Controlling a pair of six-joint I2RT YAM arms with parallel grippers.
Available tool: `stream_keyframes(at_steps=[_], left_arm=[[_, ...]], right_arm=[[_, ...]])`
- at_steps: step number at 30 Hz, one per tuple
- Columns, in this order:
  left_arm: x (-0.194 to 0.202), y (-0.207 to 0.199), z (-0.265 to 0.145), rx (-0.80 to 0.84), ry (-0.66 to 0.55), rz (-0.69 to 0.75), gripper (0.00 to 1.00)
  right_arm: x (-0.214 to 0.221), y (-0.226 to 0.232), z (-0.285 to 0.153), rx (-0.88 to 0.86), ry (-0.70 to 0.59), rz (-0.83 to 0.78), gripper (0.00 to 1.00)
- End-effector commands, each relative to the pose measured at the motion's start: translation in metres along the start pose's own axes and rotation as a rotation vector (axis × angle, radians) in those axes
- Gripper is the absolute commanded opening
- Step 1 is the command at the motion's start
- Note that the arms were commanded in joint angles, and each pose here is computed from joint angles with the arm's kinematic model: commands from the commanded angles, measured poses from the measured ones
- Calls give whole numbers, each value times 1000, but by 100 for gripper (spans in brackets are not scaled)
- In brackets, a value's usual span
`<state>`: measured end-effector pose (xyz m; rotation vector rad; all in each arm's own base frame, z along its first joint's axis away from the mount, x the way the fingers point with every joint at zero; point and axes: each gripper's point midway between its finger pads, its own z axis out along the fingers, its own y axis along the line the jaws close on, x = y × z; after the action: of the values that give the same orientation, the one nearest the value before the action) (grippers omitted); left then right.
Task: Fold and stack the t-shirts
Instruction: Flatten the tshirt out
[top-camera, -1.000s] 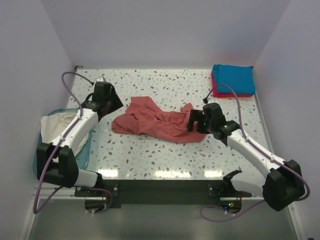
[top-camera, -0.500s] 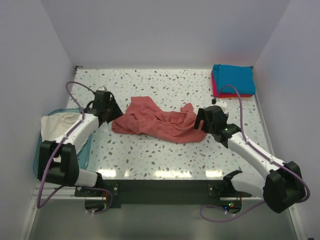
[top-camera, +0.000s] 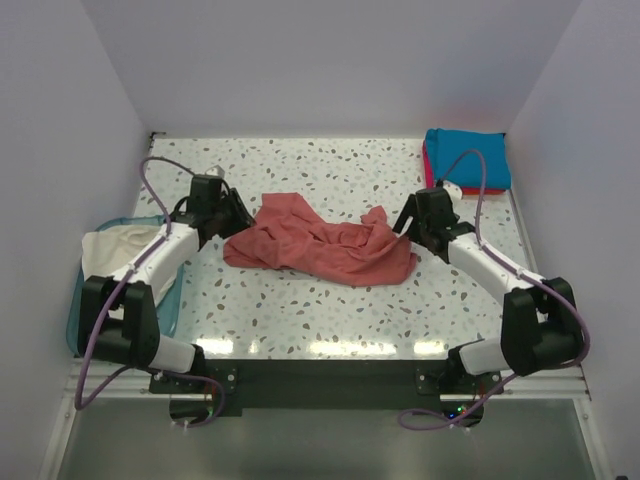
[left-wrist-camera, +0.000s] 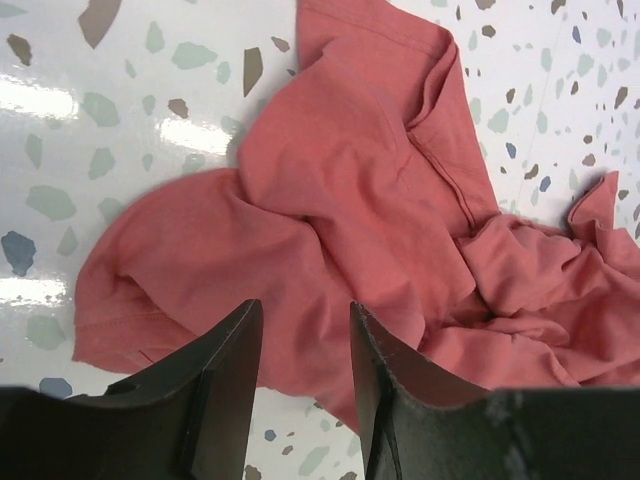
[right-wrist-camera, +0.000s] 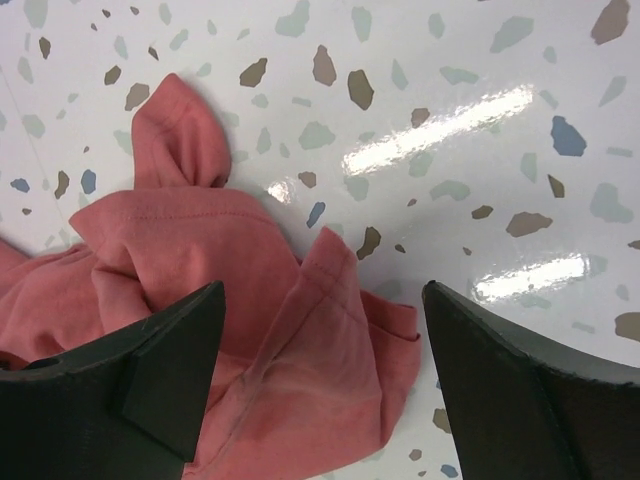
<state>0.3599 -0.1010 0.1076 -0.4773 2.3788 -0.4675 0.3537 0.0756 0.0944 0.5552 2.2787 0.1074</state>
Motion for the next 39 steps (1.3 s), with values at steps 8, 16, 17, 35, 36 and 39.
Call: stream_keyframes(at_steps=[8,16,17,35,36,39], left_arm=[[-9,-55,10,106,0,120,48],[25,-61,35,9,82,223,51],[32,-57,37,4,94,222,51],[103,-39,12,33,163,211,0],[107,-38,10,31,165,203,0],[124,-29,1,29,181,200,0]], right_arm=[[-3,17,12,-56,-18,69,63],[4,9,-5,-73,-12,64,11],[4,7,-9,-77,-15,61,7],[16,-31,-58,-69,-68,34,2],[17,-33,-59,-65,-69,31,2],[19,-40,-63,-49,-76,25,2]])
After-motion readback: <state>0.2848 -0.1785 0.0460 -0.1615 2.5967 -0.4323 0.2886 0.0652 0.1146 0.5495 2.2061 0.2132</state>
